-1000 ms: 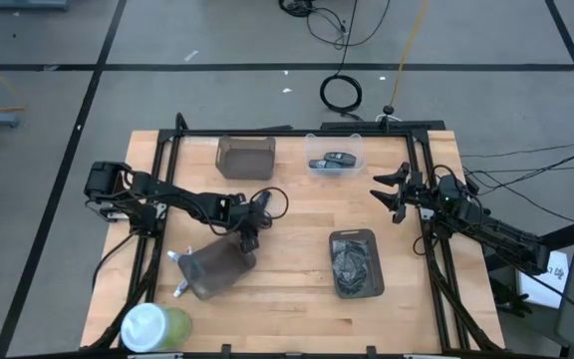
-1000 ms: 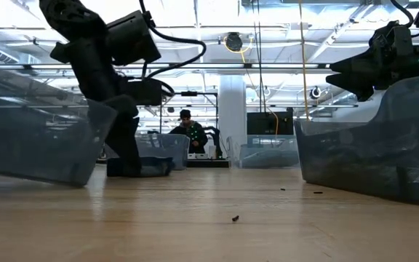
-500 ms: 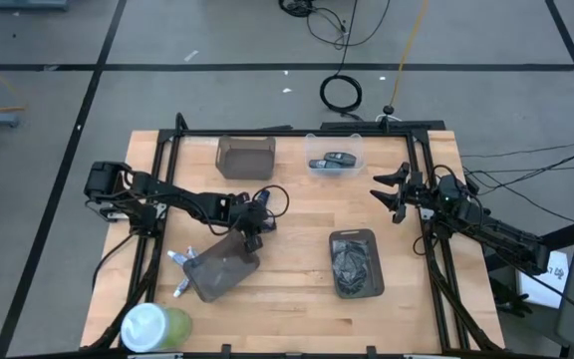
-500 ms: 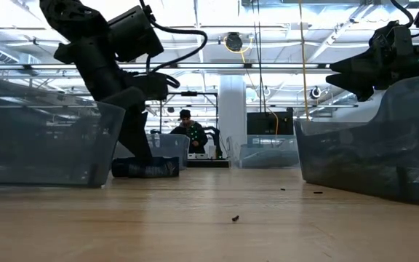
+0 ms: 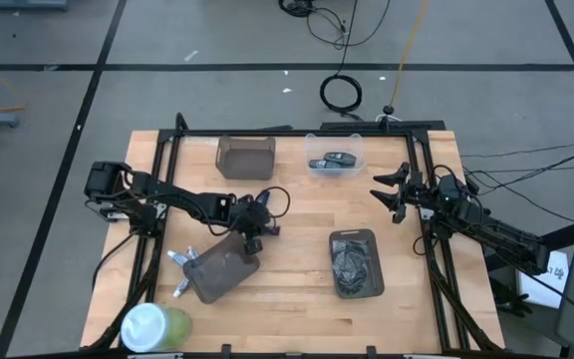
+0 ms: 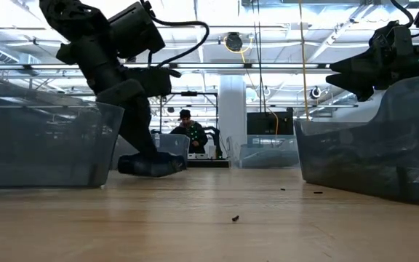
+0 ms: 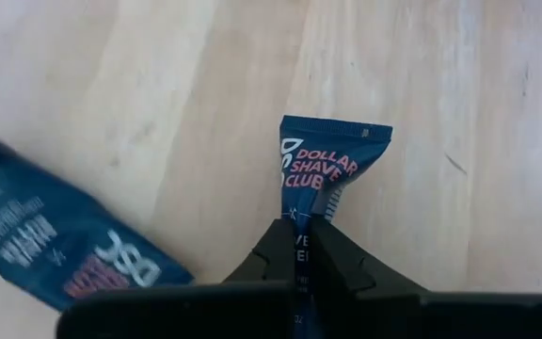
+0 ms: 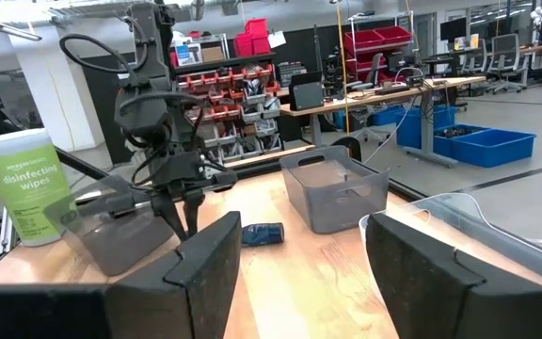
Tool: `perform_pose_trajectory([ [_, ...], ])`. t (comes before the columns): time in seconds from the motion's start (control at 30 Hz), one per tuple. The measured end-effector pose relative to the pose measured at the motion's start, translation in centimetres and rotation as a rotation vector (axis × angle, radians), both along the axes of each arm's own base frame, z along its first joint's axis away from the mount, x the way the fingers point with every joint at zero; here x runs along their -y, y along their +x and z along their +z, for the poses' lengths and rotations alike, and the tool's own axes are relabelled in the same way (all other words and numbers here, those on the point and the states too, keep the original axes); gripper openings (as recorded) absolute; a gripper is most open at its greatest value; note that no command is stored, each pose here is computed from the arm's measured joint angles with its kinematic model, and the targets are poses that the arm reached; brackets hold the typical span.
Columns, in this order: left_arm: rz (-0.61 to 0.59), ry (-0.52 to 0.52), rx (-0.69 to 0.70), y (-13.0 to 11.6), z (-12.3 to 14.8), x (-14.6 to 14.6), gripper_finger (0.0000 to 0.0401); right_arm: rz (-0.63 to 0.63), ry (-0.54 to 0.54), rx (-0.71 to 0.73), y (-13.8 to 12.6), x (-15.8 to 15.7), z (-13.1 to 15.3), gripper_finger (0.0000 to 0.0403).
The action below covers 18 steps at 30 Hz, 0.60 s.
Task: Pick & Place Travel size toiletries
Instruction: Put the bottom blue shave cream into the top black bin
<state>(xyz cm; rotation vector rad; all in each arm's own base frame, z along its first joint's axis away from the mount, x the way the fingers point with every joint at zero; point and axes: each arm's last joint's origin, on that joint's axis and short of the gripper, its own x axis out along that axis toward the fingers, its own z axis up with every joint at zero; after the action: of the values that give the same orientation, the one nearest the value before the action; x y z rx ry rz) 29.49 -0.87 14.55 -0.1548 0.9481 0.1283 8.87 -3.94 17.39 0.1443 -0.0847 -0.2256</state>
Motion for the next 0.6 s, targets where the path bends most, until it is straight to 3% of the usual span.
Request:
perform_pose_trajectory([
  [0.3,-0.045,0.121,0.122,1.0,0.8,-0.2,0.0003,0.000,0.000,0.000,0.0,0.0,0.0,0.0217],
  [0.6,-0.078,0.209,0.323,0.9,4.5,-0.3,0.0002,0.001,0.000,0.001,0.0,0.0,0.0,0.0216],
])
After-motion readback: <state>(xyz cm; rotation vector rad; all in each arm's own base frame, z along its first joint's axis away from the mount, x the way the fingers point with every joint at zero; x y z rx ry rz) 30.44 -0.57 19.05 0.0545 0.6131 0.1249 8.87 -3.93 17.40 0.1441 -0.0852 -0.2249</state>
